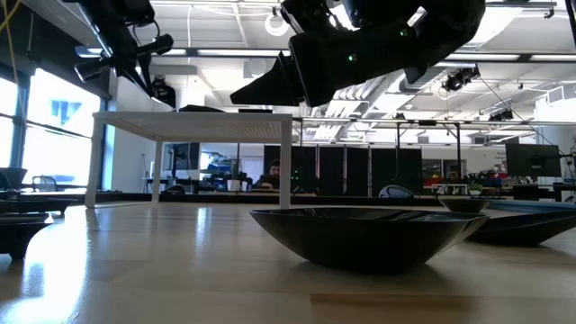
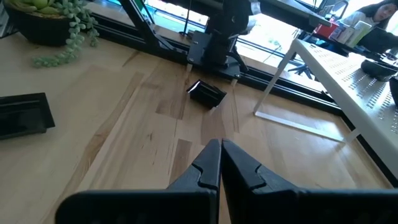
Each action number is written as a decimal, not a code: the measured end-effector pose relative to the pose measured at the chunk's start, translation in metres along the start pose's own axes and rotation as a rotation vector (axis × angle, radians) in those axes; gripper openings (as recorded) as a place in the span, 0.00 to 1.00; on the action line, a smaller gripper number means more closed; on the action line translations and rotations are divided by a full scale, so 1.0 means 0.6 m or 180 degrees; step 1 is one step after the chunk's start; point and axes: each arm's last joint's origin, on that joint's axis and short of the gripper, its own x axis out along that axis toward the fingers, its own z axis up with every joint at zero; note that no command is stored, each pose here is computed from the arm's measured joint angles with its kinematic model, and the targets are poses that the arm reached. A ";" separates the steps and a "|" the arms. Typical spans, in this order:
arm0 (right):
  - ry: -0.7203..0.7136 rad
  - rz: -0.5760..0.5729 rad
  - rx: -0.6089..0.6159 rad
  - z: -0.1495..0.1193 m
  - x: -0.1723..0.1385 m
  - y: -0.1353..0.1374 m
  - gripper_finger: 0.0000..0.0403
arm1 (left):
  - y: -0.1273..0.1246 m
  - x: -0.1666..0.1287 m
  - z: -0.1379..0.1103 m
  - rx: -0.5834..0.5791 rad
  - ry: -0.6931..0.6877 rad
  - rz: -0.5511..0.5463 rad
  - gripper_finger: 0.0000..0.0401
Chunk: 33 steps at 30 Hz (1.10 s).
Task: Pick & Place Mini shaped plates
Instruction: Stack the drop-shaped plate on top of the drop-shaped plate on the shelf
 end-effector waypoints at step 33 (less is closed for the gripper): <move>-0.0018 0.0004 0.0019 0.001 0.000 0.000 0.00 | 0.014 -0.002 0.001 -0.0008 0.0170 0.0145 0.00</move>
